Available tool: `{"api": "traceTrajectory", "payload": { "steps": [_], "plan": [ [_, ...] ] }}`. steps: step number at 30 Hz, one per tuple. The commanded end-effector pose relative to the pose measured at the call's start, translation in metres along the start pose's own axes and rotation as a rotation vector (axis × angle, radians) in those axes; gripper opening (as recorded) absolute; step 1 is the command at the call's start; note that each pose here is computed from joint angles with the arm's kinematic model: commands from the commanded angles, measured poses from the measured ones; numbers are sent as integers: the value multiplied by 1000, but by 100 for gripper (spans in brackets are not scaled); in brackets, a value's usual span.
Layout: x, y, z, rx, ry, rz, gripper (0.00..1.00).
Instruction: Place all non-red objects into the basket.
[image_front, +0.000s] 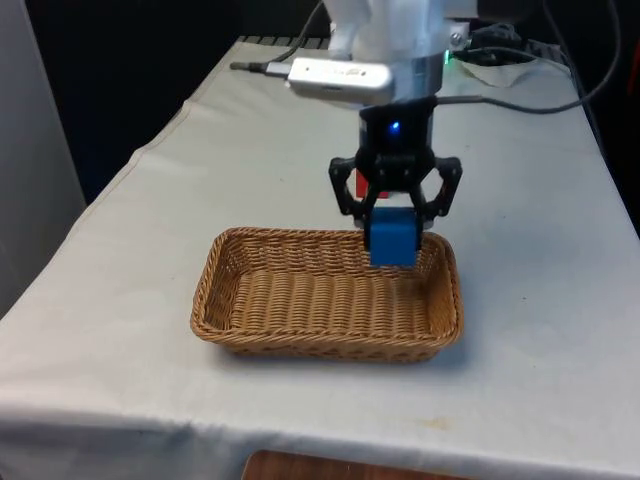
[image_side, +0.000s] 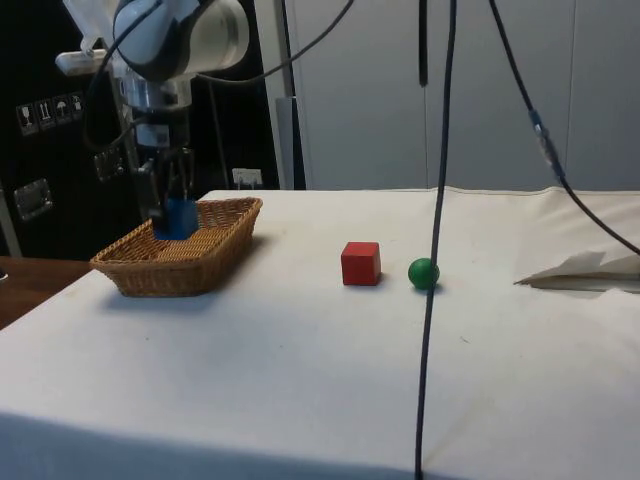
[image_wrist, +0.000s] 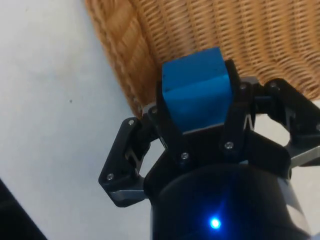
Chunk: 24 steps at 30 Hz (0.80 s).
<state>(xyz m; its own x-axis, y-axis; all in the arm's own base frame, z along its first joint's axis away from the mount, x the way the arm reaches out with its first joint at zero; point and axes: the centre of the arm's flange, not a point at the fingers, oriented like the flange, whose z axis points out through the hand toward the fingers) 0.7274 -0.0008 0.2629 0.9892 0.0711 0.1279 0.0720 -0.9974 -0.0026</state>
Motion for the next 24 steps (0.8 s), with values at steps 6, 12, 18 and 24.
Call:
{"api": "traceTrajectory", "payload": {
  "steps": [6, 12, 18, 24],
  "plan": [
    [12, 17, 22, -2, 0, -1, 3],
    [16, 19, 39, -7, 0, -2, 3],
    [18, 19, 54, -1, -2, -1, 3],
    [19, 20, 59, -6, -4, -1, 23]
  ]
}}
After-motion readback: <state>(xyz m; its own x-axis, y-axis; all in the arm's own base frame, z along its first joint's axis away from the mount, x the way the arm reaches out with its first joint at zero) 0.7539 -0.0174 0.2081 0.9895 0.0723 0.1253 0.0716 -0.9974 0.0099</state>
